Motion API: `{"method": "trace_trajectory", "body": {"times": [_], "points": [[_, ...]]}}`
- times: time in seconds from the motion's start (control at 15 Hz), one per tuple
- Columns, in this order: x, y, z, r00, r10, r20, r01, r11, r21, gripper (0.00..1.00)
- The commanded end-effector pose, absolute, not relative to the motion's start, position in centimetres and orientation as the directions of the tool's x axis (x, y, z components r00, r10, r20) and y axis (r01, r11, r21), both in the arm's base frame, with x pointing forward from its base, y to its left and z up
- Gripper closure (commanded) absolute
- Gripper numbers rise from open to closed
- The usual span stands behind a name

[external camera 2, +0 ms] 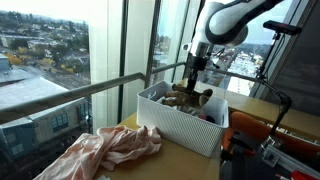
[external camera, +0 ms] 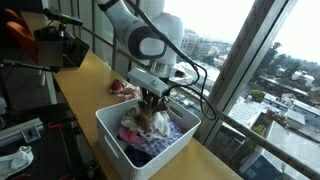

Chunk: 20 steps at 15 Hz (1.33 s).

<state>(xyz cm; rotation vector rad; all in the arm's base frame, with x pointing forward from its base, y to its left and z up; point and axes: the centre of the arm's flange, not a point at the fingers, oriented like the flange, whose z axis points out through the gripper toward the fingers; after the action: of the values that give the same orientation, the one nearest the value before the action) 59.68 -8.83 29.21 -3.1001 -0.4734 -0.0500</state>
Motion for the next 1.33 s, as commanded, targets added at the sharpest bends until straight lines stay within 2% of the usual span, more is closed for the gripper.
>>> {"method": "trace_trajectory", "body": {"times": [0.0,0.27,0.47,0.53,0.6,0.67,0.87,1.2,1.27], "points": [[58.8,-12.5,20.6,0.966,0.253,-0.052,0.252,-0.968,-0.014,0.97],[57.1,-14.3,12.7,0.967,0.215,-0.135,0.209,-0.976,-0.057,0.97],[57.4,-13.7,11.9,0.964,0.221,-0.149,0.213,-0.975,-0.067,0.97],[57.5,-13.4,12.0,0.963,0.225,-0.151,0.217,-0.974,-0.068,0.65],[57.5,-13.2,12.3,0.962,0.228,-0.154,0.22,-0.973,-0.063,0.64],[57.5,-13.1,12.5,0.962,0.228,-0.15,0.221,-0.973,-0.062,0.58],[57.3,-12.8,14.4,0.964,0.23,-0.133,0.225,-0.973,-0.058,0.36],[58.2,-11.2,22.6,0.967,0.251,-0.039,0.251,-0.968,-0.008,0.01],[58.4,-10.8,24.1,0.966,0.258,-0.019,0.258,-0.966,0.011,0.0]]}}
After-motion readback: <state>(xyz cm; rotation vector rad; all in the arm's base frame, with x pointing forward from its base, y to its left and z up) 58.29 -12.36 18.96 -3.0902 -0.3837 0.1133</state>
